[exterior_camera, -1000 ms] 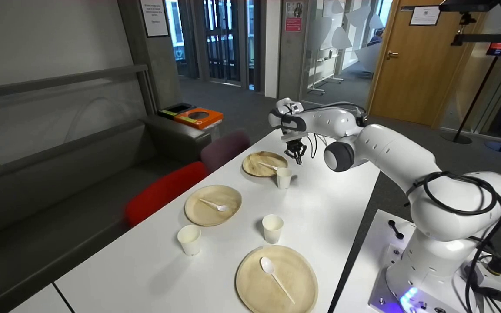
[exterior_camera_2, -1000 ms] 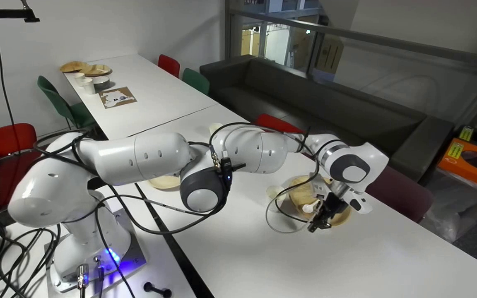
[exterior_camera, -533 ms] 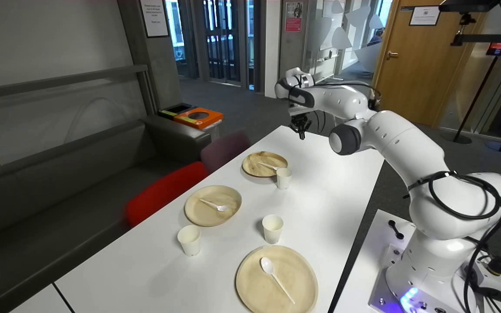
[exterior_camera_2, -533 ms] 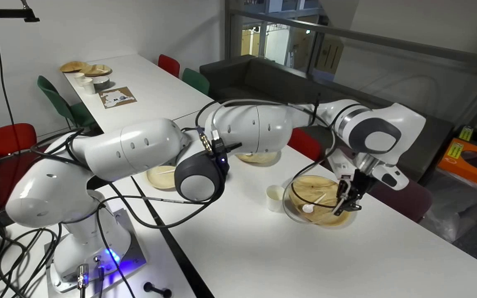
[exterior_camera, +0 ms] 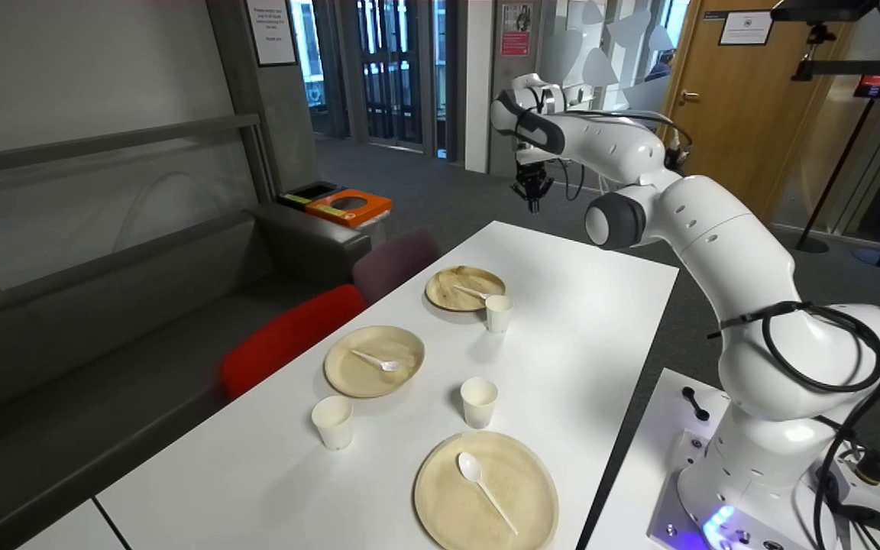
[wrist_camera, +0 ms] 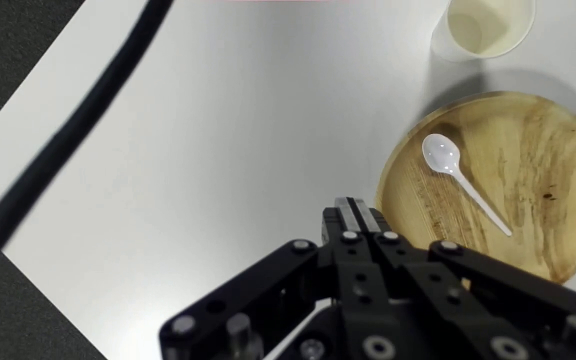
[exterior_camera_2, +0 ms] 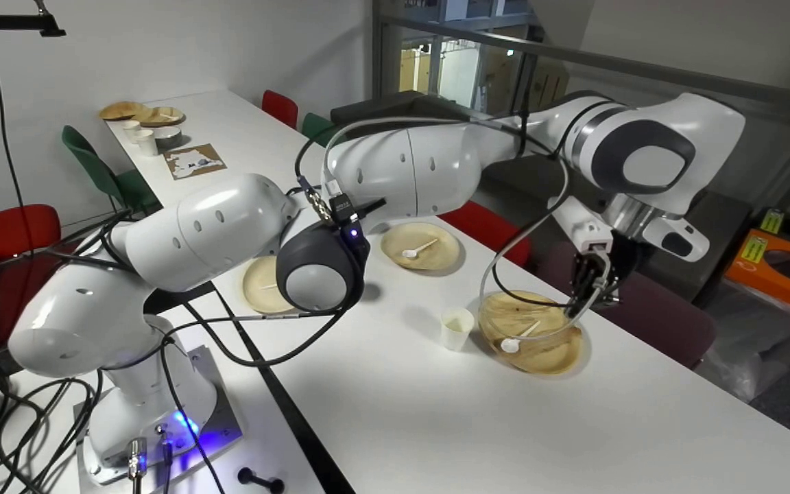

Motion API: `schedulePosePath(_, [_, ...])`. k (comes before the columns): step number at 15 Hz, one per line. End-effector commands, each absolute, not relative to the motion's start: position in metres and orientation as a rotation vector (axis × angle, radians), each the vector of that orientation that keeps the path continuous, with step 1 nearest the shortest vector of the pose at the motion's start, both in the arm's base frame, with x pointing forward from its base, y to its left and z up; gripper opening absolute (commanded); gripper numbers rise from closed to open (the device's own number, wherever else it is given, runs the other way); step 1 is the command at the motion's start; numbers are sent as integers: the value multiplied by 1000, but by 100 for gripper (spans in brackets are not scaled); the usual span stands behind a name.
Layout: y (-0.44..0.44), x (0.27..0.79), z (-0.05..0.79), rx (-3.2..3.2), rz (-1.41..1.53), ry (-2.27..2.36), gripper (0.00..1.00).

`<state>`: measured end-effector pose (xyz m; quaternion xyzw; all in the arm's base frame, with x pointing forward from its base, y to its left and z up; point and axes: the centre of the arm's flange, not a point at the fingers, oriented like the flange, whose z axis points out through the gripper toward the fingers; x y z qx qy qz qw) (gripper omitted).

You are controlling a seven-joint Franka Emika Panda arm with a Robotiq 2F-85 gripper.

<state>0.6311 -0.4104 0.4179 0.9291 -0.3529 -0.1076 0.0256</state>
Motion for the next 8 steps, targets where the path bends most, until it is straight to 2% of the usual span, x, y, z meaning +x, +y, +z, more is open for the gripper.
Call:
schedulePosePath(1, [-371,565,431,2951,-328,-1001,0])
schedulePosePath(5, [-366,562,443,2985,-322,-895,0])
schedulePosePath(6, [-365,561,446,2989,-327,-893,3])
schedulePosePath(7, [-365,561,447,3003,-328,-910,28])
schedulePosePath(8, [-401,625,455,2959,-313,-931,4])
